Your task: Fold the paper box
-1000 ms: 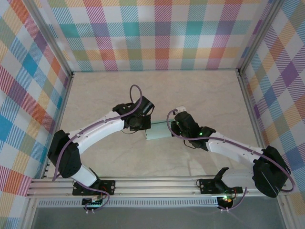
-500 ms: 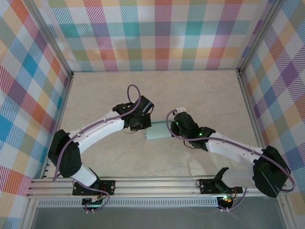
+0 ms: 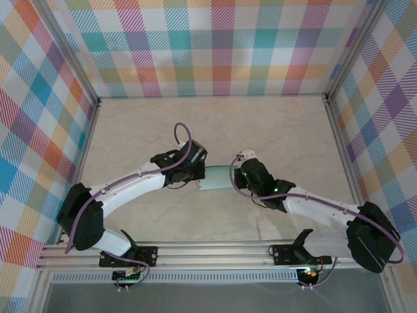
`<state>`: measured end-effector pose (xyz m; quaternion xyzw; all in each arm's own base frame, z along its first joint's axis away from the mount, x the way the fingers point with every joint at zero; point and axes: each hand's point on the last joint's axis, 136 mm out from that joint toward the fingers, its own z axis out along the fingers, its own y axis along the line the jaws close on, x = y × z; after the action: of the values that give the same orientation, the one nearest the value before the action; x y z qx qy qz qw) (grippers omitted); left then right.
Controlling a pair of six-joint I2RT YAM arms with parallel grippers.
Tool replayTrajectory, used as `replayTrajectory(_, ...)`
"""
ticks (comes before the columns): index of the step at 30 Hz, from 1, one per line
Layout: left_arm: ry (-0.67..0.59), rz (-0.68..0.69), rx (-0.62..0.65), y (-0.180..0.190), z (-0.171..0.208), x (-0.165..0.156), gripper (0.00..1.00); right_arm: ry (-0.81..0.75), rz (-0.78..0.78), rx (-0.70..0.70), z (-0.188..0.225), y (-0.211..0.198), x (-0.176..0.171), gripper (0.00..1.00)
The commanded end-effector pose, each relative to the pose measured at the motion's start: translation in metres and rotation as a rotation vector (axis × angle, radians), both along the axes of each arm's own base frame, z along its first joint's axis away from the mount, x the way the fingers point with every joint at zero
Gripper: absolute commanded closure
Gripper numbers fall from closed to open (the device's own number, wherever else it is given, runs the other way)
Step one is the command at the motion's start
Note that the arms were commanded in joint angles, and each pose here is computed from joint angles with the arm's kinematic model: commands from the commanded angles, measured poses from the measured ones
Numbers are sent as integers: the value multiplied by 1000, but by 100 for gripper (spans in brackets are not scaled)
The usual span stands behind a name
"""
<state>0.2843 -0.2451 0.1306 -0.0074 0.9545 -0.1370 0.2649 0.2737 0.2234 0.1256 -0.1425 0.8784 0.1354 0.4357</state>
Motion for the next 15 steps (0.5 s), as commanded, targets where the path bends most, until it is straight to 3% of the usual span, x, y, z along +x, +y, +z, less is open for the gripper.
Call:
replayTrajectory(1, 0, -45, 78, 3, -27, -13, 100, 62, 87, -27, -31, 6, -20, 100)
replayTrajectory(4, -30, -59, 112, 3, -30, -15, 100, 46, 98, -19, -26, 8, -21, 98)
replayTrajectory(6, -35, -61, 139, 4, -32, -17, 100, 25, 107, -6, -18, 8, -22, 91)
replayTrajectory(11, -46, -62, 167, 5, -32, -16, 100, -51, 111, 50, 10, 4, -24, 49)
replayTrajectory(13, -50, -62, 169, 5, -30, -16, 100, -97, 100, 88, 26, -1, -25, 36)
replayTrajectory(15, -50, -67, 176, 4, -30, -15, 100, -143, 92, 129, 43, -5, -27, 28)
